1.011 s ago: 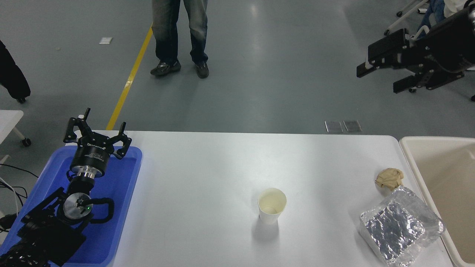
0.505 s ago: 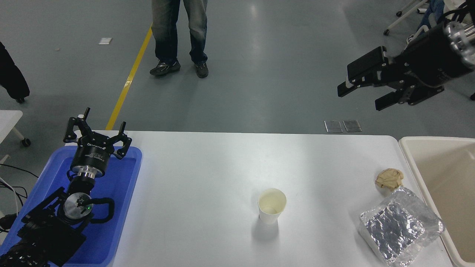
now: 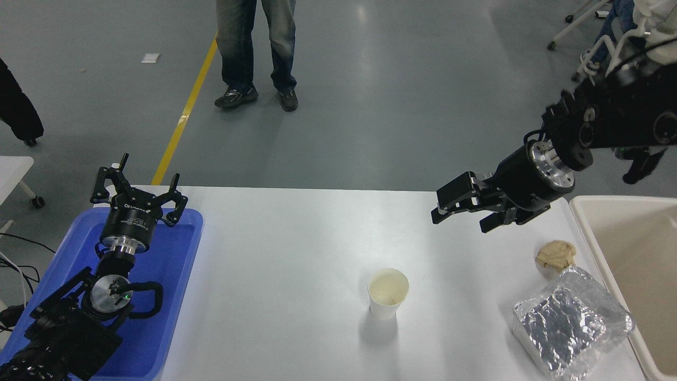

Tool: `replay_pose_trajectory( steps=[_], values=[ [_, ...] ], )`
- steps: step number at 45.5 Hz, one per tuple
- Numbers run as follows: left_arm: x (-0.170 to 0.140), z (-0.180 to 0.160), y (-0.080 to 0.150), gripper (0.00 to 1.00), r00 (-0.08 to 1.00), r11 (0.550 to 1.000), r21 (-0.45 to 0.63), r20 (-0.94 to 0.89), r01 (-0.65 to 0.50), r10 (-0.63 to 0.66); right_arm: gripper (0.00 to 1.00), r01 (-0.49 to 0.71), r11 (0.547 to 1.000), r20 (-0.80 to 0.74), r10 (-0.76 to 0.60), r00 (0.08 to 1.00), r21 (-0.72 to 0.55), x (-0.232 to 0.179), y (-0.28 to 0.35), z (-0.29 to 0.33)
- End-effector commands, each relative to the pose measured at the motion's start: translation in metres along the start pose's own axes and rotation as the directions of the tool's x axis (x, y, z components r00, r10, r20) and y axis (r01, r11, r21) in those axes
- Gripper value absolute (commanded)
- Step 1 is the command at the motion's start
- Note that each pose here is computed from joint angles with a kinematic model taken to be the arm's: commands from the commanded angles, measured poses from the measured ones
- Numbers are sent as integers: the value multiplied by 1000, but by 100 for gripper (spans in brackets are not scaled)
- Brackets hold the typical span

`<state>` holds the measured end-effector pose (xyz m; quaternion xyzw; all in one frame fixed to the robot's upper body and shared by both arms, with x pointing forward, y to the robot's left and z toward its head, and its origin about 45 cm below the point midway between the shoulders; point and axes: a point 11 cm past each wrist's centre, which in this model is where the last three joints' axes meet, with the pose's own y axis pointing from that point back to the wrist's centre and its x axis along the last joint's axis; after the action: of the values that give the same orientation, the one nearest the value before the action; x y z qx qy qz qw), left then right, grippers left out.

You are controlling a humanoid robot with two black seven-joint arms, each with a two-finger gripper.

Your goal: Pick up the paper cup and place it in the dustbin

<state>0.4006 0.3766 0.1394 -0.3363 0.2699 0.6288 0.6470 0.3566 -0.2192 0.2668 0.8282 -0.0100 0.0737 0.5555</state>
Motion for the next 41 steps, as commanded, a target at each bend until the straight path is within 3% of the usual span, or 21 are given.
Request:
replay_pose_trajectory(
  steps=[1, 16, 41],
  values=[
    [0, 0, 0, 100, 1000, 1000, 0, 0, 0, 0, 100, 12, 1000, -31, -12, 999, 17, -16, -58, 7],
    [0, 0, 0, 100, 1000, 1000, 1, 1, 0, 0, 100, -21, 999, -75, 23, 997, 28, -28, -109, 15],
    [0, 0, 0, 100, 1000, 1000, 0, 0, 0, 0, 100, -110, 992, 2, 110, 994, 57, -35, -154, 26]
  ],
)
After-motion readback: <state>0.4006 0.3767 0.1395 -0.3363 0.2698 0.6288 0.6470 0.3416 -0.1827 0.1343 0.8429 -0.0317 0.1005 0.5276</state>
